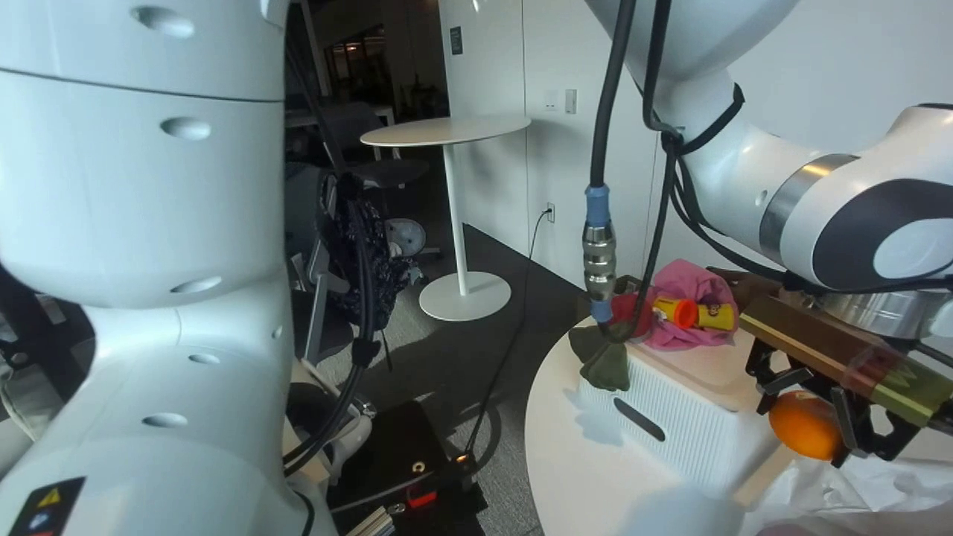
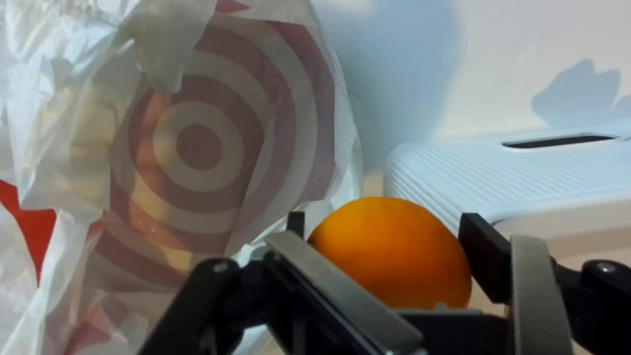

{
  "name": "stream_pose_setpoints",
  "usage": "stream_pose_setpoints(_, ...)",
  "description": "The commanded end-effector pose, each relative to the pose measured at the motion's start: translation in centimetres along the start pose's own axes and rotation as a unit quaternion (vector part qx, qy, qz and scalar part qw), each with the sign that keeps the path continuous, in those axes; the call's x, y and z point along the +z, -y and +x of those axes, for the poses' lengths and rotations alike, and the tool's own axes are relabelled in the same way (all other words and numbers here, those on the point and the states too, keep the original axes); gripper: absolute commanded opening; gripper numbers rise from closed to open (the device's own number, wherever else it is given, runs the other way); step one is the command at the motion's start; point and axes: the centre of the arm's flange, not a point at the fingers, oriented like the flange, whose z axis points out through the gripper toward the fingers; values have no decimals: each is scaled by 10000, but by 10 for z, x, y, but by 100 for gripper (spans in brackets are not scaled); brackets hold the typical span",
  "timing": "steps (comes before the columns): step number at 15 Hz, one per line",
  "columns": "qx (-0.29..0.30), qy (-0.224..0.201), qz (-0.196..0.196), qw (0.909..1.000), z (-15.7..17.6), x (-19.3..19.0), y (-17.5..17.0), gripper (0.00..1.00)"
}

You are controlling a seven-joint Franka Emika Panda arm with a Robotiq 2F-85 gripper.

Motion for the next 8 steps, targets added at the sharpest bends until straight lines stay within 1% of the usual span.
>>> stream_pose_setpoints(1, 361, 531, 75, 9979, -44, 13, -15, 53)
stream_pose_setpoints(5, 521, 695, -176, 9961, -40, 65, -35, 53)
stream_pose_setpoints(8, 543, 575, -635, 9948, -22, 100, -53, 53)
